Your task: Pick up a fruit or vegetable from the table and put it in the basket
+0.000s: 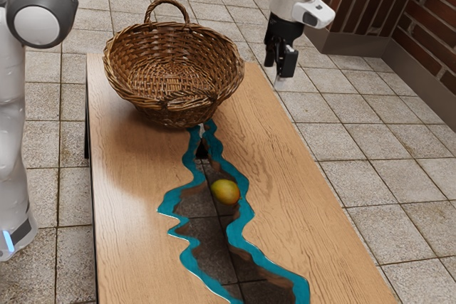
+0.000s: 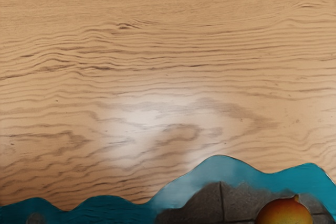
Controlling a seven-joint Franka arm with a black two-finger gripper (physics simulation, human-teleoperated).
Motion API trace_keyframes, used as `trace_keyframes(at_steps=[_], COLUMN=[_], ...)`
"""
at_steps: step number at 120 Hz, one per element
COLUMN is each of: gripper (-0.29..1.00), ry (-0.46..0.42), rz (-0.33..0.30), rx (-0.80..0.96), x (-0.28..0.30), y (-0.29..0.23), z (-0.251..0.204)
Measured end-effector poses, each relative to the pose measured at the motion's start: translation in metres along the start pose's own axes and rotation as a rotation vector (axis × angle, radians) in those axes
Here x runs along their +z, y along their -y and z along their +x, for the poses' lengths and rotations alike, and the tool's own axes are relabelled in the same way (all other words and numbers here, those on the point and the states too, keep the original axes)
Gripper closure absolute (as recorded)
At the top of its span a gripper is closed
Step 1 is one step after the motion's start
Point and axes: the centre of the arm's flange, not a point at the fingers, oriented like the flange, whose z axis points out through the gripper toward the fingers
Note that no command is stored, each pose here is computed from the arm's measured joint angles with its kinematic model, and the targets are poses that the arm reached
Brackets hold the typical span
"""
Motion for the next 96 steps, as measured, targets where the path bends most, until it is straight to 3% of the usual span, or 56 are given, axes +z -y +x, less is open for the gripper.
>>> trace_keyframes(at_steps=[38,56,71,96], gripper=[0.0,0.0,0.01,0.01], ry=[-0.003,0.013,0.089,0.169], rz=[0.0,-0.006,0.01,0.049], rx=[0.01,0.161,0.29,0.366], x=[0.0,0.004,0.037,0.11], y=[-0.003,-0.072,-0.121,-0.106], z=[0.001,-0.004,-0.013,-0.02])
